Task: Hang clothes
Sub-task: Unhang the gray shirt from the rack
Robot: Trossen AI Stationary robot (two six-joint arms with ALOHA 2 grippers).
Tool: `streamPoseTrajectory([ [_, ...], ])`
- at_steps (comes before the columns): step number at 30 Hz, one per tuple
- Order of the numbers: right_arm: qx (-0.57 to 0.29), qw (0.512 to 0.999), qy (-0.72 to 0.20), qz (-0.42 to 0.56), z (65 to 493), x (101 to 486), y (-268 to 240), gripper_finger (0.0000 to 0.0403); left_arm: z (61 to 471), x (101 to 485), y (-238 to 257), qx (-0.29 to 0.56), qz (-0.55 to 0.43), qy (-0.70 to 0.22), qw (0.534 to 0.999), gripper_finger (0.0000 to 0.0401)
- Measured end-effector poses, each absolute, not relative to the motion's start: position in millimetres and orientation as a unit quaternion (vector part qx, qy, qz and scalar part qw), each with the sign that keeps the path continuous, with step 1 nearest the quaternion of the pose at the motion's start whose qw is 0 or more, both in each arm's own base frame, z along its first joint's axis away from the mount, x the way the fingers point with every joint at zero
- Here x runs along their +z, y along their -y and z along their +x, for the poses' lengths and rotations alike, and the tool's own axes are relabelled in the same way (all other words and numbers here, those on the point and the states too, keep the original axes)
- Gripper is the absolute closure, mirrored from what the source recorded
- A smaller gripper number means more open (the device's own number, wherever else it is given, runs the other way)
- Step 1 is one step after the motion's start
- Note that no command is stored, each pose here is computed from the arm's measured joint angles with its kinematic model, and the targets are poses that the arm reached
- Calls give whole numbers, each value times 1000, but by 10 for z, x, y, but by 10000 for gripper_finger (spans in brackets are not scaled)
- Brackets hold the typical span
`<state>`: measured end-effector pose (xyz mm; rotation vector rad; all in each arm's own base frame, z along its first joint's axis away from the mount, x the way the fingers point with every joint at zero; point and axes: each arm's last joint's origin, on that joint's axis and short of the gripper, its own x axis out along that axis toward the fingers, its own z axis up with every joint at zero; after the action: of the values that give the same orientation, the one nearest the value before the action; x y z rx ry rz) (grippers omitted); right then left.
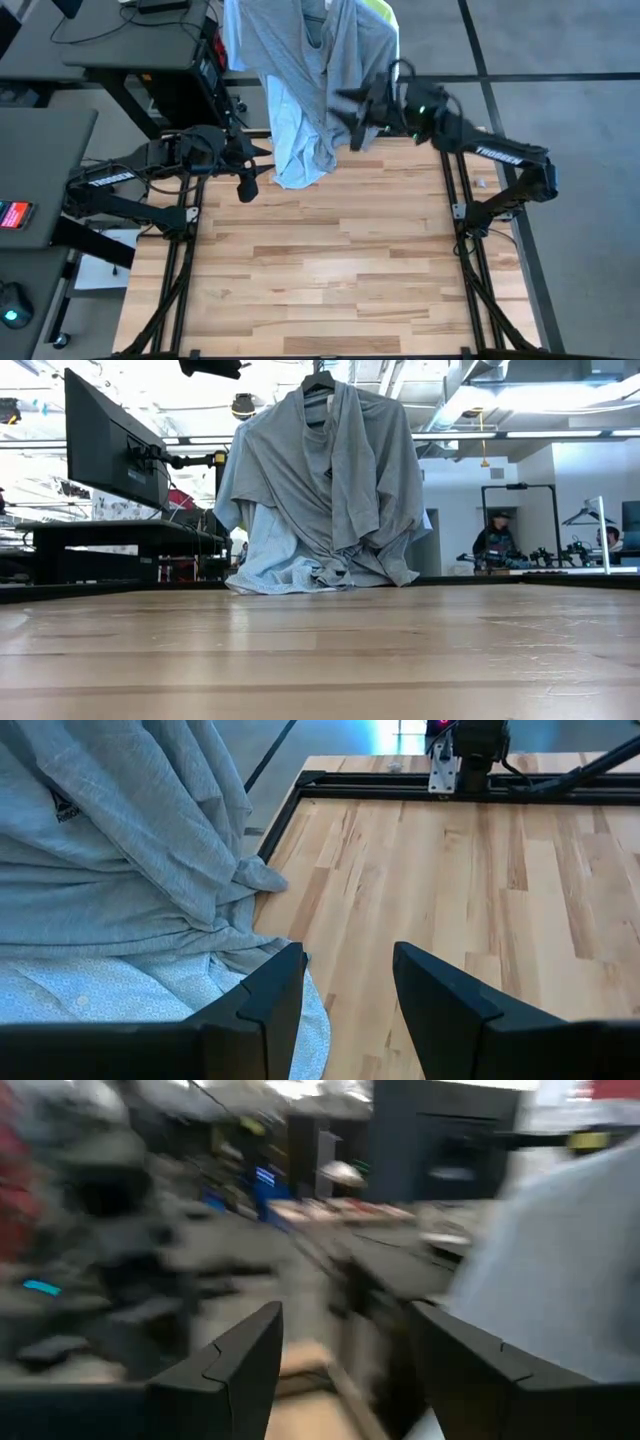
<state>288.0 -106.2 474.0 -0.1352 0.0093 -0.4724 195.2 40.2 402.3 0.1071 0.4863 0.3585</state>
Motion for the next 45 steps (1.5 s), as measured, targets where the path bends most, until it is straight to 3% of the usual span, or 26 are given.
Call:
streamPoseTrajectory([
  [7, -353, 924, -25, -149, 2458, 5149, 1432, 201, 1951, 4023, -402, 177, 50, -239, 953, 260],
  [14, -443, 883, -38, -149, 2103, 5172, 1946, 201, 1950, 4021, -402, 179, 43, -239, 953, 260],
  [28, -433, 891, -104, -94, 2150, 4639, 2842, 200, 1941, 4003, -401, 178, 46, -249, 951, 260],
  [37, -406, 903, -103, -92, 2257, 4524, 2956, 203, 1931, 3981, -400, 178, 46, -262, 947, 260],
  [41, -402, 908, -93, -71, 2262, 4525, 2950, 236, 1931, 3982, -401, 179, 50, -262, 947, 260],
  [45, -392, 914, -85, -62, 2258, 4534, 2946, 314, 1931, 3983, -401, 179, 54, -263, 947, 260],
])
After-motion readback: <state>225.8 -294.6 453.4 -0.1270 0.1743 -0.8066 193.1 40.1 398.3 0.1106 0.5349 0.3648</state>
